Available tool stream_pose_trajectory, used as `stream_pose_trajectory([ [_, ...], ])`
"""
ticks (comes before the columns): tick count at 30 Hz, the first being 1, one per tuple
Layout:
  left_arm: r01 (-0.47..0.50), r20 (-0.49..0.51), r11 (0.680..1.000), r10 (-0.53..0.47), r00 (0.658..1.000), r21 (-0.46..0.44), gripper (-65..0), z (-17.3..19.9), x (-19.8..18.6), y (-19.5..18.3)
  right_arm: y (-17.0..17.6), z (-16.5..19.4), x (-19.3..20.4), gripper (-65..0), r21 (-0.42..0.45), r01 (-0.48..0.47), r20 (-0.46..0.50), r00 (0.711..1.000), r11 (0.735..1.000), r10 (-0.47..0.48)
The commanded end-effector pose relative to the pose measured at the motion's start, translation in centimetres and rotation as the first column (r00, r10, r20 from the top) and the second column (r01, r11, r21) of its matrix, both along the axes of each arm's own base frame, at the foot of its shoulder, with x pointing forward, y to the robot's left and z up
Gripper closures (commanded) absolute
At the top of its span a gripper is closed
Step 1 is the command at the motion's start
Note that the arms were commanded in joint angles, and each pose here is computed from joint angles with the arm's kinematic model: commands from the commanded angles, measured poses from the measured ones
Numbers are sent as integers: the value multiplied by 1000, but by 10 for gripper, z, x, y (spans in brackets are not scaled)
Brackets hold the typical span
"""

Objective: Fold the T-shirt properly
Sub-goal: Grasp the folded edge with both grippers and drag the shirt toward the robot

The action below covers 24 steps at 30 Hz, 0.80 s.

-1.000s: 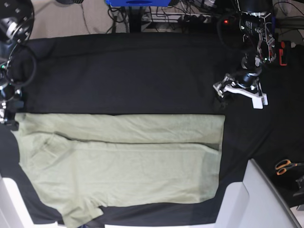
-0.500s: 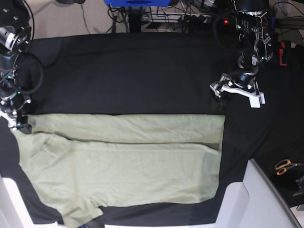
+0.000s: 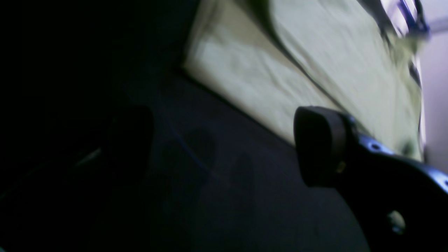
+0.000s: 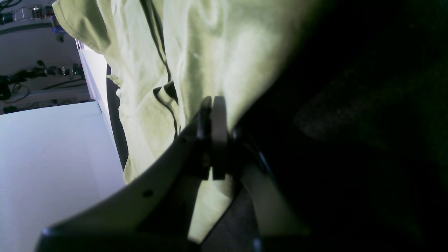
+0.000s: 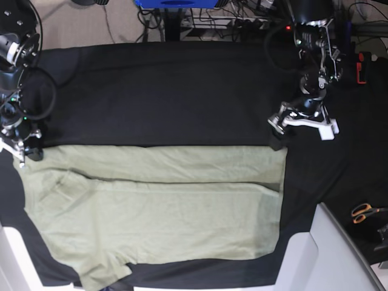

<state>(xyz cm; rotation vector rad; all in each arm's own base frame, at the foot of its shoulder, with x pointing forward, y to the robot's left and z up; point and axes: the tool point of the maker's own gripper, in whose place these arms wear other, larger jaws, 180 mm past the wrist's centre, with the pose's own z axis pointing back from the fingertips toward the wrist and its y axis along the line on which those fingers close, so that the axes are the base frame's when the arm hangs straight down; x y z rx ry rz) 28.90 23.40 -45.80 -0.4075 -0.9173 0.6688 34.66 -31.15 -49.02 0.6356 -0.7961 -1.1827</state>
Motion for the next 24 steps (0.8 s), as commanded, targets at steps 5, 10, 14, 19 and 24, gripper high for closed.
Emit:
stream_pose_trajectory([
  [5,-78,-23,995,76,997,-67,-617,-18,9,10,-8,12,11,-2,-9,5,33,999,1000,-5],
  [10,-80,-6,993,79,997,-88,-614,-14,27,6,-7,13,12,-2,-11,2,38,999,1000,-2],
  [14,-73,23,991,76,997,-111,-611,-7,43,-5,-7,13,12,-2,-11,2,38,999,1000,-2],
  [19,-72,23,986,77,997,-148,-609,-8,58,-17,-8,14,12,-2,-12,2,40,999,1000,-2],
  [24,-81,-24,976,78,997,-203,-609,-25,65,-29,-7,14,12,-2,-12,1,39,999,1000,0],
])
